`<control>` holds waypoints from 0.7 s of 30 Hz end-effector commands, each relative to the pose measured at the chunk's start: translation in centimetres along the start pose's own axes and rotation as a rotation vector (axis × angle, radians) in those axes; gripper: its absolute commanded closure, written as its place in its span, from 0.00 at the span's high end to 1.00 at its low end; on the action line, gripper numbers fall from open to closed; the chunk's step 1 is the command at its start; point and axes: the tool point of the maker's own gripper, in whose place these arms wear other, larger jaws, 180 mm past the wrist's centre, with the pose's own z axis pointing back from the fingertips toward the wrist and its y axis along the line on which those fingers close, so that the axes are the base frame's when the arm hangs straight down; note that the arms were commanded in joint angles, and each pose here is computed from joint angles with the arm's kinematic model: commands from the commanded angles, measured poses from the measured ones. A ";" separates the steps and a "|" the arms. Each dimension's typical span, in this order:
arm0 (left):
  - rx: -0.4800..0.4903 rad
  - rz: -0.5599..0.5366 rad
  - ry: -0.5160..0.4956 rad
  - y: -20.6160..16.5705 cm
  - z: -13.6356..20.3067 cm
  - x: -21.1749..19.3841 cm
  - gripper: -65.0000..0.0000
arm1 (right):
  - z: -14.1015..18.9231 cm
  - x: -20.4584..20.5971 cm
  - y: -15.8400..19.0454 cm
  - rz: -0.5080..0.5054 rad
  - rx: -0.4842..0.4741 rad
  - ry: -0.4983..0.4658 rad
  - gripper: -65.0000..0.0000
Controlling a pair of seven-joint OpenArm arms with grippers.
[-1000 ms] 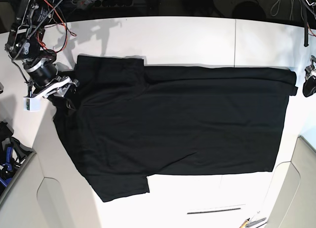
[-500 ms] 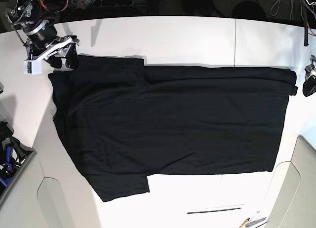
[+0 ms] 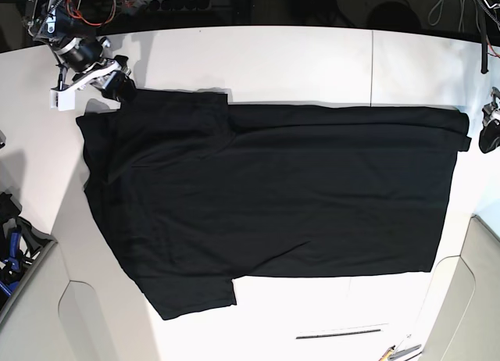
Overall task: Fold the T-shirt properly
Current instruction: 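Regrasp the shirt edge with the right gripper beside the sleeve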
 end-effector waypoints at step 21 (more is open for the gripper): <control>-0.010 -0.028 -0.049 -0.2 0.3 2.2 0.37 | -5.8 10.8 13.6 0.345 0.307 -0.241 0.00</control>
